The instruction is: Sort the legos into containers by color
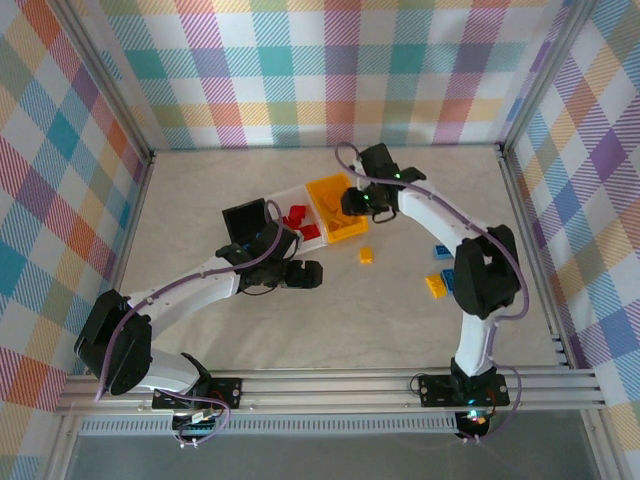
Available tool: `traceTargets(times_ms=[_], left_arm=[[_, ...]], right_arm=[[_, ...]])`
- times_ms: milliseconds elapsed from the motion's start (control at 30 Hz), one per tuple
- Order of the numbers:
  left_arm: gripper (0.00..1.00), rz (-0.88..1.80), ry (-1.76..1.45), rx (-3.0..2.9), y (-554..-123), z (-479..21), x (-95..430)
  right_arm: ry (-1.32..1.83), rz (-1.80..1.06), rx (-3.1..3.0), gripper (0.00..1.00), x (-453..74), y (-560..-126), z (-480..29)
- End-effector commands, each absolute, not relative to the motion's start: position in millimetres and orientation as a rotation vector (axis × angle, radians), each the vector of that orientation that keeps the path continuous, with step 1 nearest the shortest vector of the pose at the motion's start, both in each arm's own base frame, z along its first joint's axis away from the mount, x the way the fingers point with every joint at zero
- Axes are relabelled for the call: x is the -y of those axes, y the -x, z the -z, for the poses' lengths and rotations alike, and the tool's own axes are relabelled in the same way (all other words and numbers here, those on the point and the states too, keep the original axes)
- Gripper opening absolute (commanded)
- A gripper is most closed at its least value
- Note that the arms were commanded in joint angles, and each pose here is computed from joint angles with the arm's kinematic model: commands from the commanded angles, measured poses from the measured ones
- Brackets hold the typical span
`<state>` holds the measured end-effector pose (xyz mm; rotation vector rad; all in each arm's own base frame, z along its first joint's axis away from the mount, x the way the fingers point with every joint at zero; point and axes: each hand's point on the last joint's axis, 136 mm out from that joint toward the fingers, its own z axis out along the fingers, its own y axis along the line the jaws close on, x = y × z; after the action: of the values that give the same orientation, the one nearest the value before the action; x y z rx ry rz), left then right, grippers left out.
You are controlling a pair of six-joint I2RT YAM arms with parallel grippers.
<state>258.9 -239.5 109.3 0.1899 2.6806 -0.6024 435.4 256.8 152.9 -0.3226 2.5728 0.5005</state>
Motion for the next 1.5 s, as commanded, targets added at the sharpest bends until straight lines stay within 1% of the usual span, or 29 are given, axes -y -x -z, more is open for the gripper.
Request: traceTargets(times_ms=[0,100,167,233,333,400,500,600,733,833,933,1067,1267,1367,1467], left_arm=[[0.87,0.632,-0.21,-2.69,-255.7,-106.6,251.9],[0.87,0.613,-0.241,-2.693,-254.0,-104.4,259.7],[0.87,0.631,-0.239,-2.689,-255.8,-103.6,264.2],[0.87,0.637,-0.259,-2.689,-257.4,-102.9,272.1],[0.87,0.629,-0.322,-2.686,-260.5,-102.6,289.1],[0.87,0.641,-0.356,-2.679,-265.1,-102.5,306.1],[0.86,0.642,-0.423,-2.676,-272.5,-97.8,333.8],[0.86,0.618,-0.455,-2.692,-283.0,-85.9,357.1],[0.86,0.587,-0.47,-2.721,-300.7,-66.2,379.4],[0.86,0.552,-0.482,-2.739,-312.5,-53.7,391.1],[0.86,0.511,-0.494,-2.754,-321.7,-43.3,399.8],[0.86,0.424,-0.505,-2.766,-333.2,-32.0,403.3],[0.85,0.241,-0.502,-2.755,-354.4,-16.8,395.2],[0.8,0.22,-0.505,-2.76,-361.2,-10.0,399.5],[0.74,0.193,-0.506,-2.768,-363.5,-2.9,399.1]], right_arm=[[0.293,-0.556,-2.63,0.38,-267.2,-449.9,-133.6],[0.291,-0.593,-2.628,0.47,-278.2,-462.7,-131.9],[0.29,-0.608,-2.625,0.58,-280.9,-464.4,-135.7],[0.285,-0.601,-2.603,0.62,-276.6,-460.1,-145.8],[0.268,-0.545,-2.572,0.65,-258.5,-443.9,-164.9],[0.189,-0.413,-2.586,0.68,-226.6,-424.5,-173.3],[-0.021,-0.238,-2.662,0.7,-163.8,-381.7,-165.7],[-0.21,-0.145,-2.736,0.78,-114.7,-328.6,-145.8],[-0.352,-0.076,-2.78,0.78,-82.5,-270.3,-127.9],[-0.421,-0.011,-2.812,0.78,-66.9,-243.1,-112.6],[-0.47,-0.002,-2.857,0.78,-61.9,-224.8,-96.6],[-0.52,-0.021,-2.889,0.79,-61.2,-209.8,-81.7],[-0.58,-0.013,-2.913,0.79,-56.9,-195.8,-65.0],[-0.629,-0.011,-2.925,0.81,-52.8,-195.4,-52.3],[-0.68,-0.06,-2.922,0.81,-51.0,-200.5,-42.2]])
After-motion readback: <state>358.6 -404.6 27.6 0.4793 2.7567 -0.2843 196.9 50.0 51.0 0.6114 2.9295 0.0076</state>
